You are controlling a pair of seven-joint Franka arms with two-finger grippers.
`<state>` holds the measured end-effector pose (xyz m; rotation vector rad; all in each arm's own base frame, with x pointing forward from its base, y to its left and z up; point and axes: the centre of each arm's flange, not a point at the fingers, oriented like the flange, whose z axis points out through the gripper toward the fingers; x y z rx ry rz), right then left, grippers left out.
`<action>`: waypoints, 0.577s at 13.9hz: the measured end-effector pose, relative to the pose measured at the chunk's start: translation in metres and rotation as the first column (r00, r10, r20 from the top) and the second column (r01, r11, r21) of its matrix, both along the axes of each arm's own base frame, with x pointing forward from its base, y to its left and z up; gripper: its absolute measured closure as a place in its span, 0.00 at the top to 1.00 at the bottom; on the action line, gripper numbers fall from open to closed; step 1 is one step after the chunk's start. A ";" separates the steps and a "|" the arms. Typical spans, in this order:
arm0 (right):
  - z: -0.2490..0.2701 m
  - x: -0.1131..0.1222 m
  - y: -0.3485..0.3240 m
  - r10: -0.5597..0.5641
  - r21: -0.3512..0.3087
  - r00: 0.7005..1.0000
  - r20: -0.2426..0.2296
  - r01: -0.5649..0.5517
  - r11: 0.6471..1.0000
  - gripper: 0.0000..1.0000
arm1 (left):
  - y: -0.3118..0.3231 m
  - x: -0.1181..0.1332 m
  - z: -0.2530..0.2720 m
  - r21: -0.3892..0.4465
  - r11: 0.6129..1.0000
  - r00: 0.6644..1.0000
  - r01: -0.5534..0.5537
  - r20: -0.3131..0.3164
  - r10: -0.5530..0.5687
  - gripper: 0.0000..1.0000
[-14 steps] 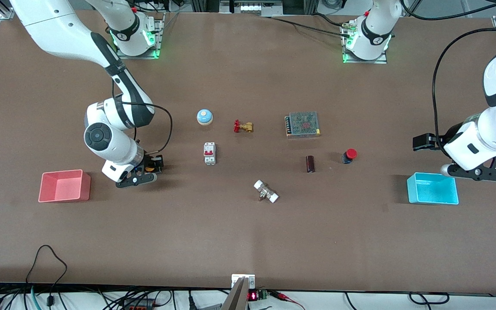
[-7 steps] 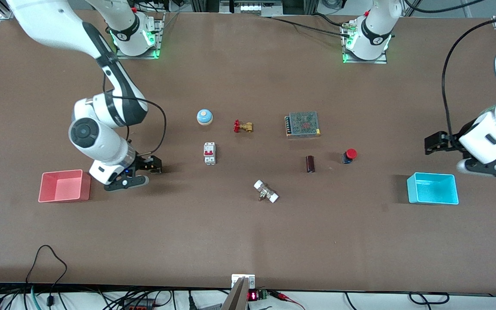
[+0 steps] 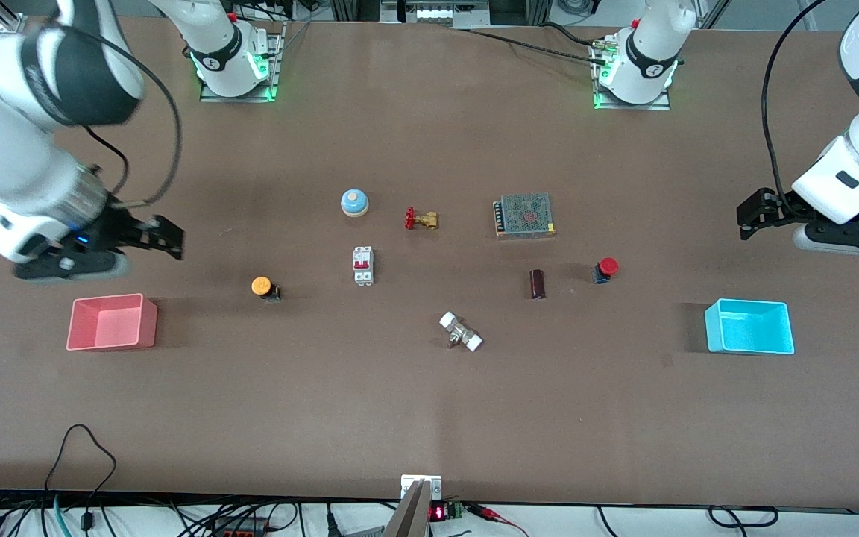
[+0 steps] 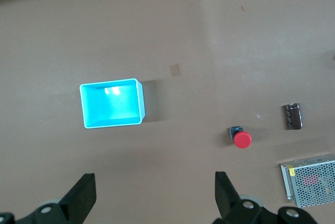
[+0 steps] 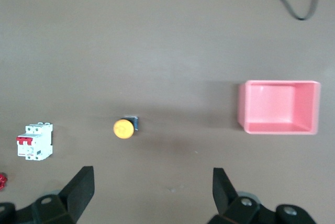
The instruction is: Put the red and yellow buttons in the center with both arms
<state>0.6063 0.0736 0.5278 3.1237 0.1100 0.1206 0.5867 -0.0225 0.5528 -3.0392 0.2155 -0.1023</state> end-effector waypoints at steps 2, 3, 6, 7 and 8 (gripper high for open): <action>0.034 -0.016 -0.029 -0.046 -0.012 0.999 -0.016 0.045 0.999 1.00 | -0.001 0.000 0.000 0.000 1.000 1.000 0.002 -0.001 -0.002 1.00; 0.045 -0.027 -0.037 -0.059 -0.013 0.997 -0.041 0.059 0.998 1.00 | -0.001 0.000 0.000 0.000 1.000 1.000 0.002 -0.002 -0.002 1.00; 0.060 -0.044 -0.026 -0.050 -0.001 0.996 -0.076 0.050 0.999 1.00 | -0.001 -0.001 -0.001 -0.003 1.000 1.000 0.001 -0.006 -0.001 1.00; 0.060 -0.045 -0.022 -0.045 0.008 0.996 -0.077 0.046 0.999 1.00 | -0.001 -0.001 -0.001 -0.003 1.000 1.000 0.000 -0.012 0.000 1.00; 0.060 -0.045 -0.021 -0.045 0.013 0.996 -0.079 0.046 0.999 1.00 | -0.002 -0.002 -0.002 -0.006 1.000 1.000 -0.001 -0.016 0.000 1.00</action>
